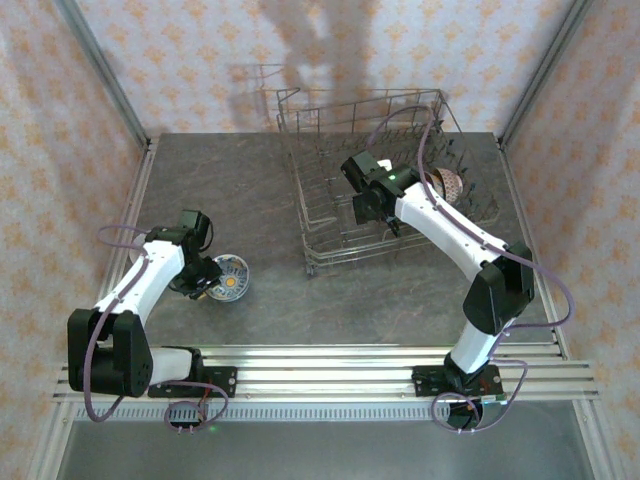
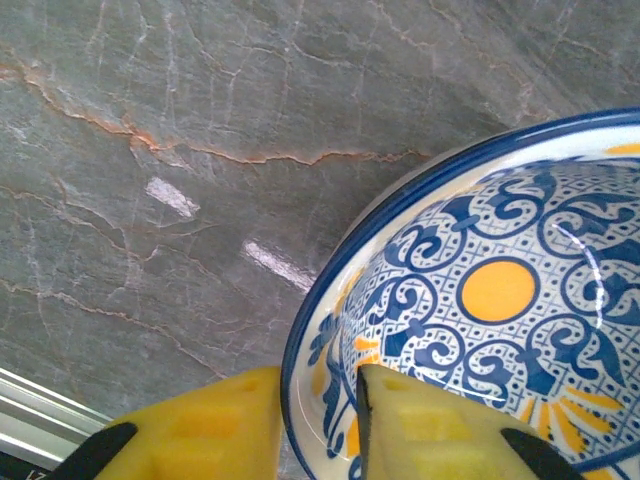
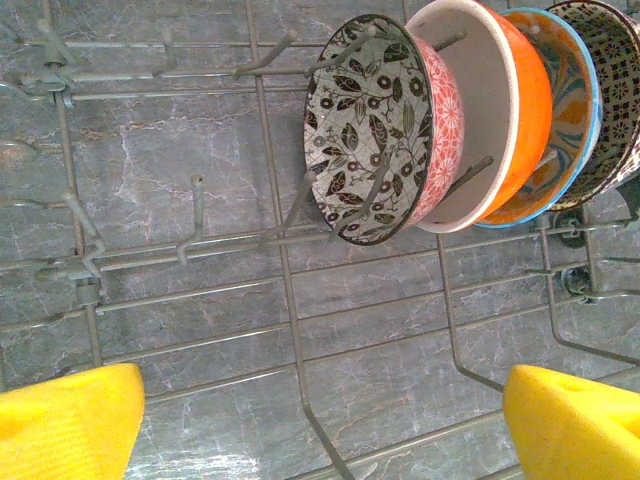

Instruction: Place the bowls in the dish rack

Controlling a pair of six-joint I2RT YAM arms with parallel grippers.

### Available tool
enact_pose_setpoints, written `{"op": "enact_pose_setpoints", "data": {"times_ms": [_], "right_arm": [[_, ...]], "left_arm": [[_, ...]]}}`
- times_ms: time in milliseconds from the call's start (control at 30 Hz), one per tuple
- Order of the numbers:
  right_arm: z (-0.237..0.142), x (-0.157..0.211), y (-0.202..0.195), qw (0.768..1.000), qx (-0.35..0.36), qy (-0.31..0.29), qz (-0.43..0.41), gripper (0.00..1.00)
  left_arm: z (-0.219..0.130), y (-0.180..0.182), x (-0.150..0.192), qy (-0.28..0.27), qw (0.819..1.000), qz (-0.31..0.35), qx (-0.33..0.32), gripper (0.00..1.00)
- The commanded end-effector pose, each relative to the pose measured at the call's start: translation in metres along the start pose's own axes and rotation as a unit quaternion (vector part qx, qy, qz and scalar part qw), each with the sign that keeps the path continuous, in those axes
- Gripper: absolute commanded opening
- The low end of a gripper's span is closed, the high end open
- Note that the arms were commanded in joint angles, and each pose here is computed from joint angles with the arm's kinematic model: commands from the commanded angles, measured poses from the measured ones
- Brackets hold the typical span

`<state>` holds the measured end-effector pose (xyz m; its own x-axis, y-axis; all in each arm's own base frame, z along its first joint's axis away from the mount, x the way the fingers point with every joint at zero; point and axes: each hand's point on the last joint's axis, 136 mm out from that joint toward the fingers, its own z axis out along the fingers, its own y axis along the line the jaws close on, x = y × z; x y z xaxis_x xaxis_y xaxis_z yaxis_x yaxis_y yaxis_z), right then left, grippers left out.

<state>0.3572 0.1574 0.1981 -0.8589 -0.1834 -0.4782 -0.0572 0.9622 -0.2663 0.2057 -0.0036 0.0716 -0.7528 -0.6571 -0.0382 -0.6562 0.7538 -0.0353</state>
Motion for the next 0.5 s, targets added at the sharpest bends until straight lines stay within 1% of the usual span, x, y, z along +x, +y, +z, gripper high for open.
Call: {"op": "enact_pose_setpoints", "data": {"times_ms": [0,67,167,267,467], "right_arm": [[-0.003,-0.002,-0.004,1.000,0.007,0.000,0.011,0.92],[-0.003,-0.002,-0.003,1.000,0.006,0.001,0.010,0.92],[-0.003,-0.003,-0.001,1.000,0.004,0.000,0.011,0.92],[-0.004,-0.004,-0.001,1.000,0.004,-0.001,0.011,0.92],[-0.007,-0.005,-0.002,1.000,0.002,-0.003,0.012,0.92]], "left_arm": [[-0.002,0.001,-0.005,-0.010,1.000,0.007,-0.002,0.22],[-0.001,0.001,-0.004,-0.007,1.000,0.009,-0.003,0.20],[-0.002,-0.001,-0.003,-0.002,1.000,0.011,0.001,0.14],[-0.007,0.001,-0.003,-0.008,1.000,0.012,0.001,0.06],[-0.020,-0.002,-0.003,-0.021,0.999,0.009,0.022,0.00]]}}
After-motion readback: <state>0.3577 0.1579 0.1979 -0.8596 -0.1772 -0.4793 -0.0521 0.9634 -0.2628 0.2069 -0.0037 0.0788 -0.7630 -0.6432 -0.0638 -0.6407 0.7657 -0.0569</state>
